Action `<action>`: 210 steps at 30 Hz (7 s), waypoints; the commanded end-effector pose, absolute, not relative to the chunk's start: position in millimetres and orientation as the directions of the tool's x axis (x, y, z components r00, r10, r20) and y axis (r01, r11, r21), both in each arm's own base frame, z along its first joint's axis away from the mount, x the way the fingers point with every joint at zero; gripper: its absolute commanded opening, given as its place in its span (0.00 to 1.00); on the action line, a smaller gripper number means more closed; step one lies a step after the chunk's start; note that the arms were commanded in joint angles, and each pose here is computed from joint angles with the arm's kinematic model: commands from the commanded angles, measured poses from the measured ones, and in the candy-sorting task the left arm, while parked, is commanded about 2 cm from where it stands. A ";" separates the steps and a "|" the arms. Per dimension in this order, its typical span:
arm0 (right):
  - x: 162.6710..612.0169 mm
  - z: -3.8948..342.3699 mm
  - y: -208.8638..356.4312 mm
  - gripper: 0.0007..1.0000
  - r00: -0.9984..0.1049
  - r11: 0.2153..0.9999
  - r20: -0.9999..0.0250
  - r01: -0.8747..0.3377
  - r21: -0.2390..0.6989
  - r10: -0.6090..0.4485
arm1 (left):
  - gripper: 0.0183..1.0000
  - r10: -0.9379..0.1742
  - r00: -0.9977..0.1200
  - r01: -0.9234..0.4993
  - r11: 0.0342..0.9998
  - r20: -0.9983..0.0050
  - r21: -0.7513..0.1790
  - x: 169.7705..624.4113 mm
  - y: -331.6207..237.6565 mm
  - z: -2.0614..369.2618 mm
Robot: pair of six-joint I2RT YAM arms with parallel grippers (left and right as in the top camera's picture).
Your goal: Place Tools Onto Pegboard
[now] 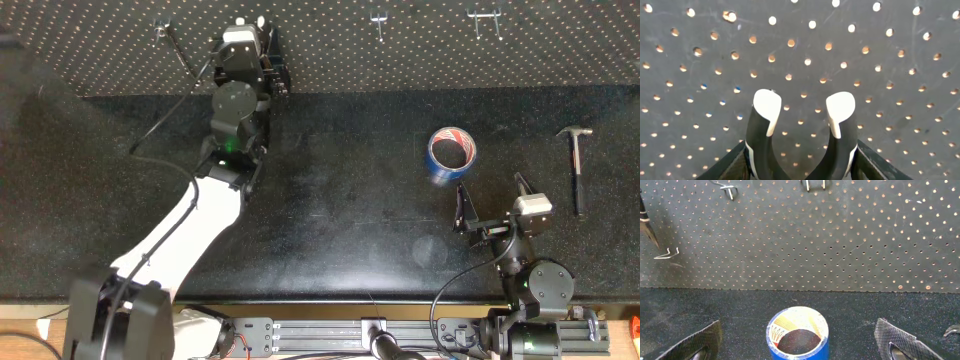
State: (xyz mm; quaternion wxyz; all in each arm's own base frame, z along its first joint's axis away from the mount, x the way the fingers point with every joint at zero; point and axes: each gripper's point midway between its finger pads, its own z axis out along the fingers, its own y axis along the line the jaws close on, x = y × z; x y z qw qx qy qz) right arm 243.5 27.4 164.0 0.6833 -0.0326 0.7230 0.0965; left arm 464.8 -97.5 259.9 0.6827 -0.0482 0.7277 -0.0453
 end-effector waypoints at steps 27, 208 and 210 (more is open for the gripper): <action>243.1 162.5 29.6 1.00 -0.063 0.978 -0.995 -0.189 0.084 0.073 | 0.37 -0.120 -0.058 -0.054 0.992 -0.991 -0.117 491.2 -93.9 224.8; 448.1 243.4 225.5 0.07 -0.063 0.957 -0.974 -0.206 -0.203 -0.220 | 0.99 -0.187 -0.085 0.031 0.981 -0.979 -0.190 245.7 -12.8 155.9; 448.1 243.4 225.5 0.07 -0.063 0.957 -0.974 -0.206 -0.203 -0.220 | 0.99 -0.187 -0.085 0.031 0.981 -0.979 -0.190 245.7 -12.8 155.9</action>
